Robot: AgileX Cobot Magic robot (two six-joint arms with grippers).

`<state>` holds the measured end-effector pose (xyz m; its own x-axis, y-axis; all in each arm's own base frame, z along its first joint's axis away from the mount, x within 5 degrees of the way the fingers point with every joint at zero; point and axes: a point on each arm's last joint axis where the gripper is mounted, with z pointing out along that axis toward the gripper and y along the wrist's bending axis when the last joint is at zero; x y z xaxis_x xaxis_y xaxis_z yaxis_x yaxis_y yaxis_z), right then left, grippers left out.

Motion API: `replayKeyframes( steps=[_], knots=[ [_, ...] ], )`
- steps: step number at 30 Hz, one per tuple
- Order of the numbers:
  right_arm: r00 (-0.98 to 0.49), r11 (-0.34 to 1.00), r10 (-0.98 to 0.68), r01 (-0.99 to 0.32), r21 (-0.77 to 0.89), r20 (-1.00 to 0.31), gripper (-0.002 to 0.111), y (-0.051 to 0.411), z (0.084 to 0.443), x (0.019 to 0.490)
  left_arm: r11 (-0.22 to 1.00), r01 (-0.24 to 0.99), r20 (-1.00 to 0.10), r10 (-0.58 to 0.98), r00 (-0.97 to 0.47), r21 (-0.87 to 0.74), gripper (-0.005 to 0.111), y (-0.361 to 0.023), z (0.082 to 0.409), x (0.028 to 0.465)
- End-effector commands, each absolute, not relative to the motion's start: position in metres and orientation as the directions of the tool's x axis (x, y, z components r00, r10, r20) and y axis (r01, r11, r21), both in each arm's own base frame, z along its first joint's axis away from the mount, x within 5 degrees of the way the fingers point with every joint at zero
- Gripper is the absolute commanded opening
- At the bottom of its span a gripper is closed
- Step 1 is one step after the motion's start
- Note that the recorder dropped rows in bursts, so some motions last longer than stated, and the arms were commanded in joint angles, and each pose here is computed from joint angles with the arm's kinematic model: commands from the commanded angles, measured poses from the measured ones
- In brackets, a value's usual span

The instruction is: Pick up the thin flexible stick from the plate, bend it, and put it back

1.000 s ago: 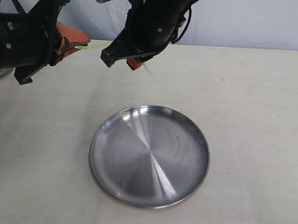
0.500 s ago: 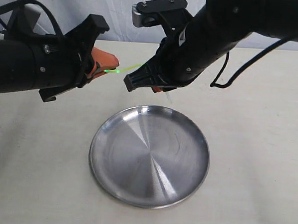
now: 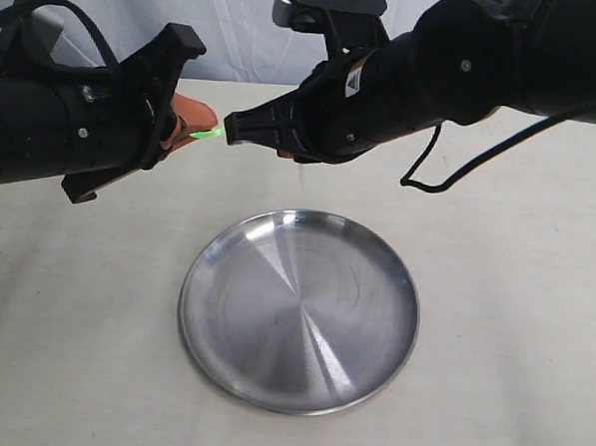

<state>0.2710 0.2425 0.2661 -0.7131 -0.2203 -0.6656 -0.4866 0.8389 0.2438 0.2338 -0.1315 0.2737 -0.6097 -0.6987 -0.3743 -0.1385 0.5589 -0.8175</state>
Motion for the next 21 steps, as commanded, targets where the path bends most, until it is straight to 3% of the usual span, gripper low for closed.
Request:
replayKeyframes(
  steps=[1, 21],
  knots=[
    [-0.692, 0.829, -0.108, -0.460, 0.319, -0.714, 0.000, 0.2445, 0.2782, 0.2721, 0.563, -0.144, -0.367, -0.690, -0.624, -0.814, 0.000, -0.1353, 0.2695, 0.2329],
    [-0.718, 0.811, 0.039, -0.384, 0.442, -0.695, 0.000, 0.2477, 0.2833, 0.2742, 0.549, -0.149, -0.349, -0.694, -0.629, -0.823, 0.000, -0.1362, 0.2697, 0.2325]
  ],
)
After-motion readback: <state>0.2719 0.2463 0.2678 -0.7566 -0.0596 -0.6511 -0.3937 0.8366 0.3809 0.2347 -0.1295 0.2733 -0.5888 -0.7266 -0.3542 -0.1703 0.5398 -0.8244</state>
